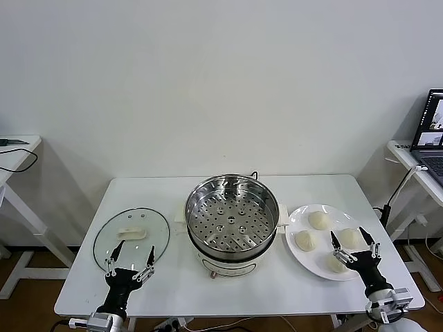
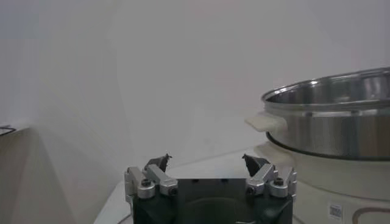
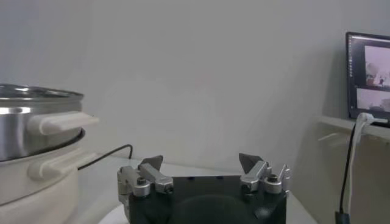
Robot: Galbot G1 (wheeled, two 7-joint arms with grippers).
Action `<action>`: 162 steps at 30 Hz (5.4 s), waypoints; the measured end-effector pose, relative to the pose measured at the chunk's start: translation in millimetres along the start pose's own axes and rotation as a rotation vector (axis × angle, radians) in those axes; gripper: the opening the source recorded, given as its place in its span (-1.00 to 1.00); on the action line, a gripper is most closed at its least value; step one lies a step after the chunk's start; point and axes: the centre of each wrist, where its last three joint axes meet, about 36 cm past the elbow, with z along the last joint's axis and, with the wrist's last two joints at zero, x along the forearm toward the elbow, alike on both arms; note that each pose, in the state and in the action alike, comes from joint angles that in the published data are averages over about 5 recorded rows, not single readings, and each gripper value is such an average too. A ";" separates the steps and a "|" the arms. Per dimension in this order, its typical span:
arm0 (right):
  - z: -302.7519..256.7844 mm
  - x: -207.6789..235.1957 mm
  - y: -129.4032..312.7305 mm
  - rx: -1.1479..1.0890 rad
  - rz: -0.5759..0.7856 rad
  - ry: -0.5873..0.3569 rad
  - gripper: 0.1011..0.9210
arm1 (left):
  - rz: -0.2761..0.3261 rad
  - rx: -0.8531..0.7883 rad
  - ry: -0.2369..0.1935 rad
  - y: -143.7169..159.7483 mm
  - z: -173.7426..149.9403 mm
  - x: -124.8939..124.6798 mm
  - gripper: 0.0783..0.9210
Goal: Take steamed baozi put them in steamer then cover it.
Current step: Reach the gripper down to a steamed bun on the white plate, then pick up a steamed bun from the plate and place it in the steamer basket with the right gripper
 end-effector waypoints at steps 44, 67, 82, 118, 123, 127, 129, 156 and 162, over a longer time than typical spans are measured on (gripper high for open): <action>-173.8 -283.5 -60.5 1.133 -0.956 0.737 0.76 | 0.021 -0.025 -0.053 1.0 -22.9 0.6 0.77; -150.2 -347.0 -20.1 1.213 -1.038 0.907 0.76 | 0.011 -0.031 -0.043 0.6 -19.8 3.4 0.77; -137.1 -352.8 -12.7 1.215 -1.046 0.929 0.42 | 0.009 -0.036 -0.041 -0.4 -18.2 4.2 0.77; -379.8 -312.4 15.0 1.666 -1.394 0.386 0.37 | 0.028 -0.065 -0.020 -4.5 -19.2 13.9 0.77; -427.7 -305.0 61.7 1.840 -1.472 0.235 0.37 | 0.023 -0.073 -0.017 -1.2 -19.8 16.4 0.77; -449.5 -301.5 103.0 1.964 -1.533 0.133 0.37 | 0.020 -0.077 -0.017 1.1 -20.1 17.0 0.77; -455.2 -300.9 122.8 2.017 -1.564 0.087 0.37 | 0.019 -0.079 -0.017 2.4 -20.1 17.0 0.77; -379.6 -370.8 250.2 2.201 -1.774 -0.245 0.39 | -0.010 -0.087 -0.010 19.9 -17.1 16.9 0.77; -358.9 -382.4 260.3 2.183 -1.792 -0.254 0.39 | -0.014 -0.088 -0.007 21.8 -16.3 17.2 0.77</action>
